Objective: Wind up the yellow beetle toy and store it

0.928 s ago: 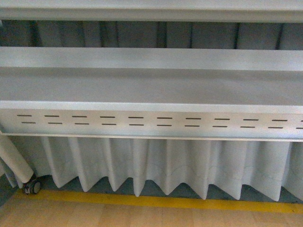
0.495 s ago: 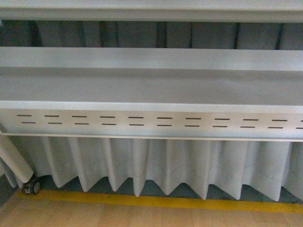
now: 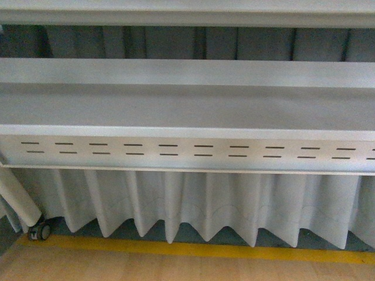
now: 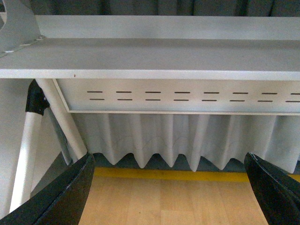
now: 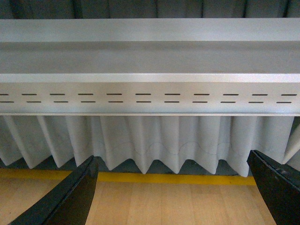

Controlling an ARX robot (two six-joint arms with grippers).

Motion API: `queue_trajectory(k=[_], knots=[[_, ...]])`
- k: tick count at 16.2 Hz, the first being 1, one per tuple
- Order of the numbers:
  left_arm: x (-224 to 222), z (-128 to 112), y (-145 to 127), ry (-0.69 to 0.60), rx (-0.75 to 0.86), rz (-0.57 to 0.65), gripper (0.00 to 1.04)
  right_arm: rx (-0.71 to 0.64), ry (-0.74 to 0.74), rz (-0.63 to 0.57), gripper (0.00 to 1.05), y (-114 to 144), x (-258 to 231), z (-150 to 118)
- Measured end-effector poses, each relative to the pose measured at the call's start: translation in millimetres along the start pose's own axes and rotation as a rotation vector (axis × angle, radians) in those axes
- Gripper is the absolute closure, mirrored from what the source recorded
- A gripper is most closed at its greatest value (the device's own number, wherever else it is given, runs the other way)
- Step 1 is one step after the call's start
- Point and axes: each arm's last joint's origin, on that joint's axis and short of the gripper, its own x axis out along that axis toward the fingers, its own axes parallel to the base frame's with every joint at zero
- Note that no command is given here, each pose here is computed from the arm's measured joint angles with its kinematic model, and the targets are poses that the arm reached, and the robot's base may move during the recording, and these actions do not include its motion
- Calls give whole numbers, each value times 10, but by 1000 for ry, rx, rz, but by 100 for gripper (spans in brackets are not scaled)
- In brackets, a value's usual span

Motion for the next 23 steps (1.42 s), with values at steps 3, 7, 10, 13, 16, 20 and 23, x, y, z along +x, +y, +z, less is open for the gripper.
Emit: queue_trajectory(k=[3, 7, 10, 13, 16, 20, 23], knots=[[0, 0, 0, 0, 0, 0, 7, 0, 0, 0, 7, 0, 0, 0], [0, 0, 0, 0, 0, 0, 7, 0, 0, 0, 7, 0, 0, 0], [0, 0, 0, 0, 0, 0, 7, 0, 0, 0, 7, 0, 0, 0], [0, 0, 0, 0, 0, 0, 7, 0, 0, 0, 7, 0, 0, 0], [0, 0, 0, 0, 0, 0, 7, 0, 0, 0, 7, 0, 0, 0], [0, 0, 0, 0, 0, 0, 7, 0, 0, 0, 7, 0, 0, 0], [0, 0, 0, 0, 0, 0, 7, 0, 0, 0, 7, 0, 0, 0]])
